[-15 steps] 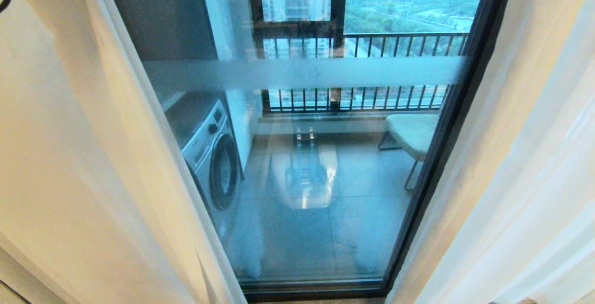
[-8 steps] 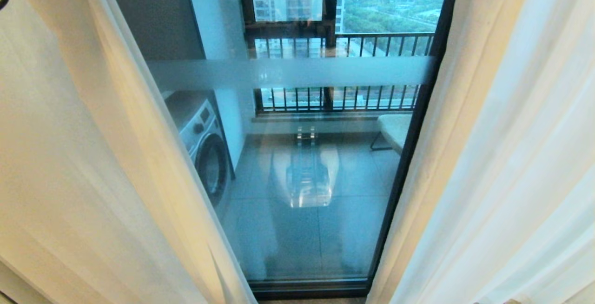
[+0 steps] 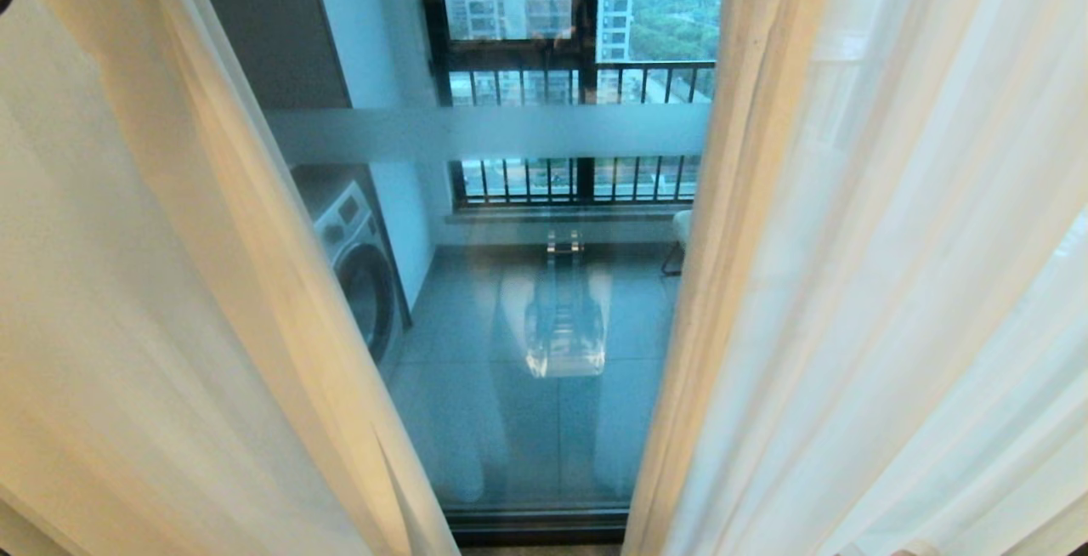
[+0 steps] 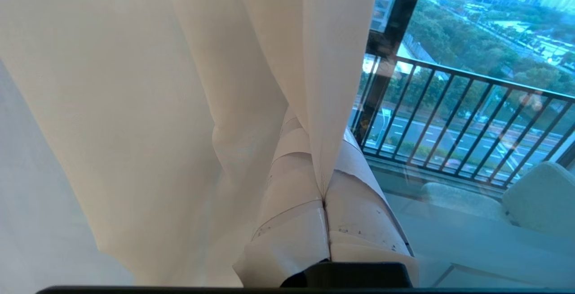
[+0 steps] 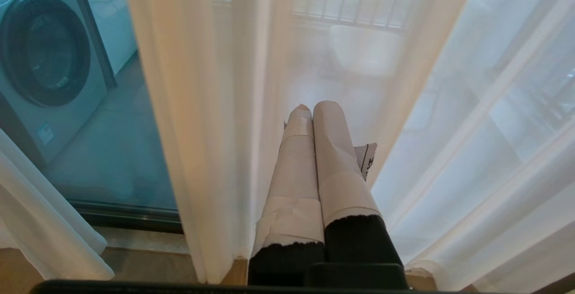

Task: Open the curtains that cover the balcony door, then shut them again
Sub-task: Close the inner curtains on both sides

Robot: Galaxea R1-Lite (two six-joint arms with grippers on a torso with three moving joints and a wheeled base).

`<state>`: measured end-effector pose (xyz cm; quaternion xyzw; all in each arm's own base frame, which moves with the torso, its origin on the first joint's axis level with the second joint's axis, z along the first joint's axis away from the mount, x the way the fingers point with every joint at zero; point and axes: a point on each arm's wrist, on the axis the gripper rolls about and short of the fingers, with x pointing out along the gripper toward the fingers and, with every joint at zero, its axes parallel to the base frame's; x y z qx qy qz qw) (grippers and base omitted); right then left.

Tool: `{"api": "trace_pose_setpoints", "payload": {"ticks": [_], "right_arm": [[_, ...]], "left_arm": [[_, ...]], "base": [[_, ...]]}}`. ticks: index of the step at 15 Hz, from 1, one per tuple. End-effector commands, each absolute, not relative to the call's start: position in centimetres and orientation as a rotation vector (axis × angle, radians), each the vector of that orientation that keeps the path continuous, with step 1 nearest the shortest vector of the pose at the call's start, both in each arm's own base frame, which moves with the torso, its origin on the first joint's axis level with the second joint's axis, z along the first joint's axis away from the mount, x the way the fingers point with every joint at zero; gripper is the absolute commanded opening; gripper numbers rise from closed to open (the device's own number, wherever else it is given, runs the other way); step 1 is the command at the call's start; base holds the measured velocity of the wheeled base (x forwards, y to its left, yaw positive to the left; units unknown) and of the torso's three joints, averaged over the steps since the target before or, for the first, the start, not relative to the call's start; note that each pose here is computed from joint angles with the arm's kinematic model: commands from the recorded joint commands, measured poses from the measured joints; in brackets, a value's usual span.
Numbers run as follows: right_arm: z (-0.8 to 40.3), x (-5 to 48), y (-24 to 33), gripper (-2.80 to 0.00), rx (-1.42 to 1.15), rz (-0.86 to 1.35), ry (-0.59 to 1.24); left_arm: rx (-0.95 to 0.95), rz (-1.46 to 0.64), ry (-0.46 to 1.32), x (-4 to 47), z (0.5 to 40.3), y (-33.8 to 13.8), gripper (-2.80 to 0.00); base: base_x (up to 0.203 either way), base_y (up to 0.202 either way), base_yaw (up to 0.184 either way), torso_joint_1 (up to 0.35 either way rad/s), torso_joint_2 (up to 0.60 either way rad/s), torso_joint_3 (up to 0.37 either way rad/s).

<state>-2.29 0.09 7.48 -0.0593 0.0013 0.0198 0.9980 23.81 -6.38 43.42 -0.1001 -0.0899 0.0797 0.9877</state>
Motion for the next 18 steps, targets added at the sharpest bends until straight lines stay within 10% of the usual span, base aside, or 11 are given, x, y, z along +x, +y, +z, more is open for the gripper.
{"api": "trace_pose_setpoints", "payload": {"ticks": [1, 18], "right_arm": [[7.49, -2.28, 0.09, -2.80, -0.120, 0.040, 0.004], [7.48, -2.28, 0.09, -2.80, -0.120, 0.042, 0.004]], "left_arm": [[-0.202, 0.163, -0.179, 23.90, 43.36, -6.40, -2.80], [-0.199, 0.163, -0.171, 23.38, 43.12, -6.28, -2.80]], "base": [[0.000, -0.190, 0.001, 0.011, 0.01, 0.007], [0.000, -0.190, 0.003, 0.002, 0.00, 0.003]]}}
